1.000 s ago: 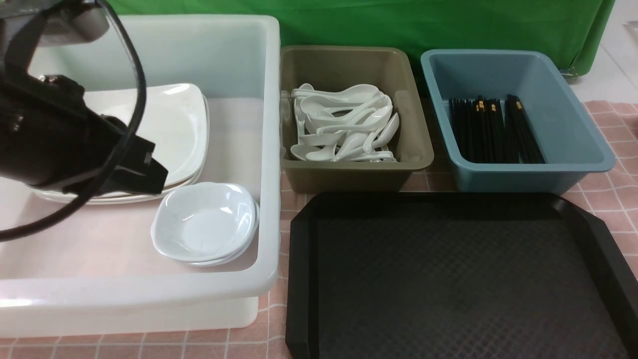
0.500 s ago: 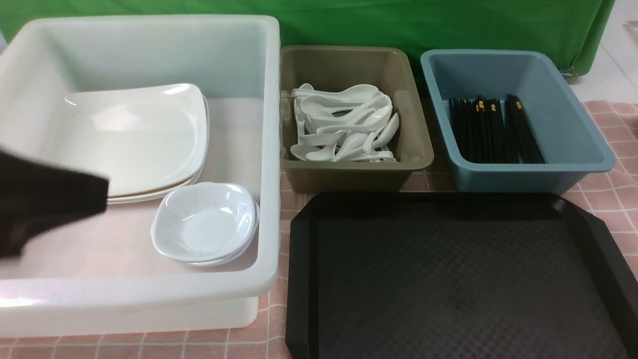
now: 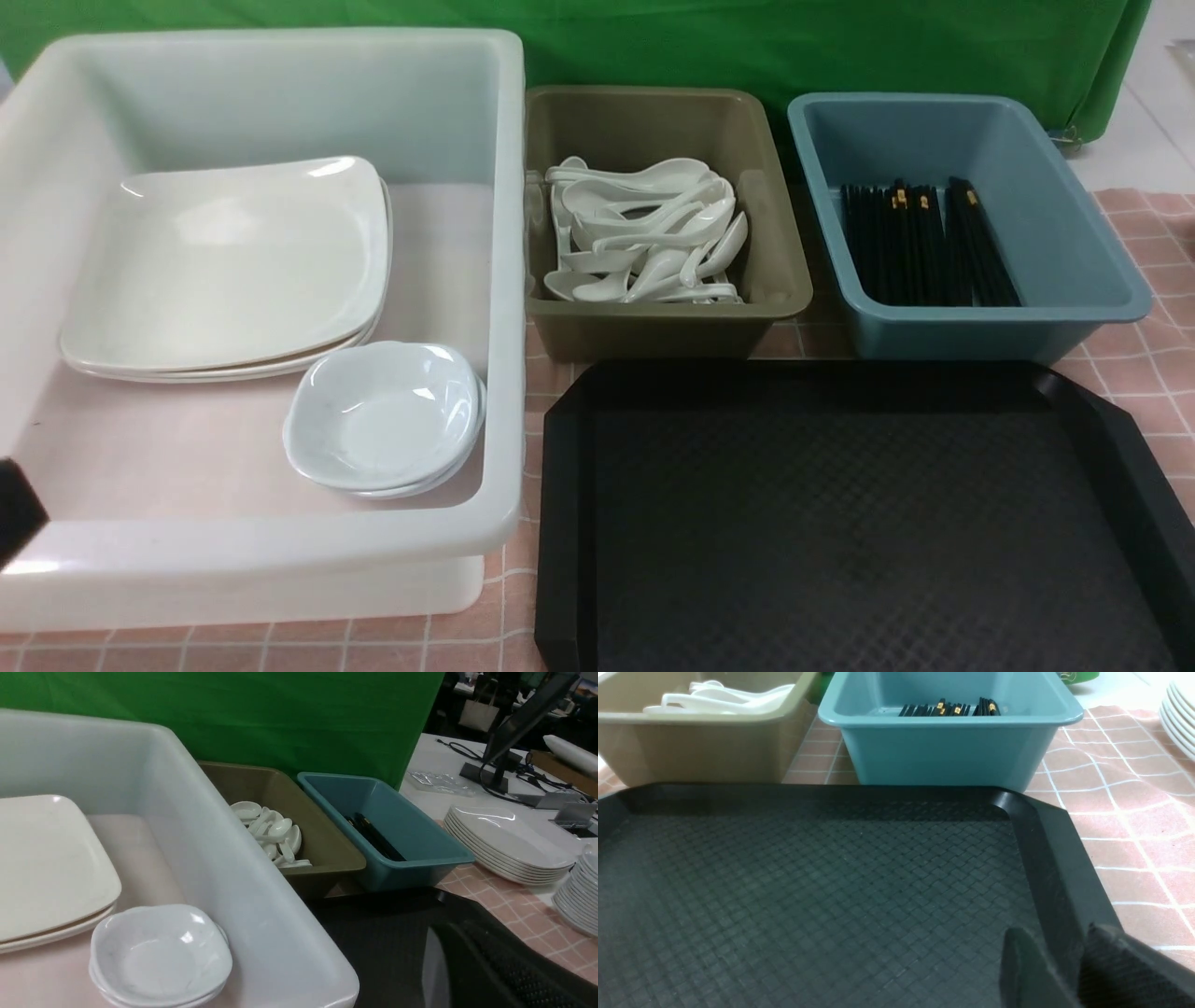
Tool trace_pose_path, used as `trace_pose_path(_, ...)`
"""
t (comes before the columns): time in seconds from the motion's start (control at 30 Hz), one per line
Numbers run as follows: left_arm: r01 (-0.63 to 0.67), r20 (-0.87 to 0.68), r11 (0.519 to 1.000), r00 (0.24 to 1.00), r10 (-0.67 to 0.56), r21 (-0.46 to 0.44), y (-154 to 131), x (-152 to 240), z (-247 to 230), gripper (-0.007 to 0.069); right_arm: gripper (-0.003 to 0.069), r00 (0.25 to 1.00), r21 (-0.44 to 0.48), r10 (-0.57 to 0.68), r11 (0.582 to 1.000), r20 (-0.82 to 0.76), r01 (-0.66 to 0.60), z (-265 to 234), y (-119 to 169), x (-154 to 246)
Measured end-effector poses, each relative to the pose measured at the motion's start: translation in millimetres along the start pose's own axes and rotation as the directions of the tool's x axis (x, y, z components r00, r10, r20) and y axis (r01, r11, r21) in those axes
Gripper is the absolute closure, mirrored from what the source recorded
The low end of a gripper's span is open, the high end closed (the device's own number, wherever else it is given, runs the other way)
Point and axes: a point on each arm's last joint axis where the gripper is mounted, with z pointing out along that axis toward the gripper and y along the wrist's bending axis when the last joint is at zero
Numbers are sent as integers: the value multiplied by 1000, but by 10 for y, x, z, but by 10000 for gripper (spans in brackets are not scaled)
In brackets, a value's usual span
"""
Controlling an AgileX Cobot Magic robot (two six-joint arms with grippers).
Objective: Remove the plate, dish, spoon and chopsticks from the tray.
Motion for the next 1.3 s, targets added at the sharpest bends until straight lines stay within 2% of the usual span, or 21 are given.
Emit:
trace_pose_path(0.2,17,-59,1000,998,-18,-22,90,188,100,627,419,1000,0,2,1000,0,-2,0,0,0)
trace_pose_path(0.47,-56,-76,995,996,50,-80,160,222,115,627,419,1000,0,3,1000,0,-3,0,0,0)
trace_pose_path(0.6,-65,-20,993,998,63,-103,195,202,140,627,419,1000,0,3,1000,0,-3,0,0,0)
trace_pose_path(0.77,-117,62,977,990,130,-178,345,321,228,627,419,1000,0,4,1000,0,-4,0,0,0)
trace_pose_path(0.97,-195,168,924,951,260,-330,607,790,248,627,419,1000,0,5,1000,0,-5,0,0,0)
trace_pose_path(1.13,-169,127,903,964,235,-396,750,1048,305,627,419,1000,0,5,1000,0,-5,0,0,0)
trace_pose_path(1.3,-146,81,901,977,196,-409,826,1223,349,626,419,1000,0,5,1000,1,-5,0,0,-1)
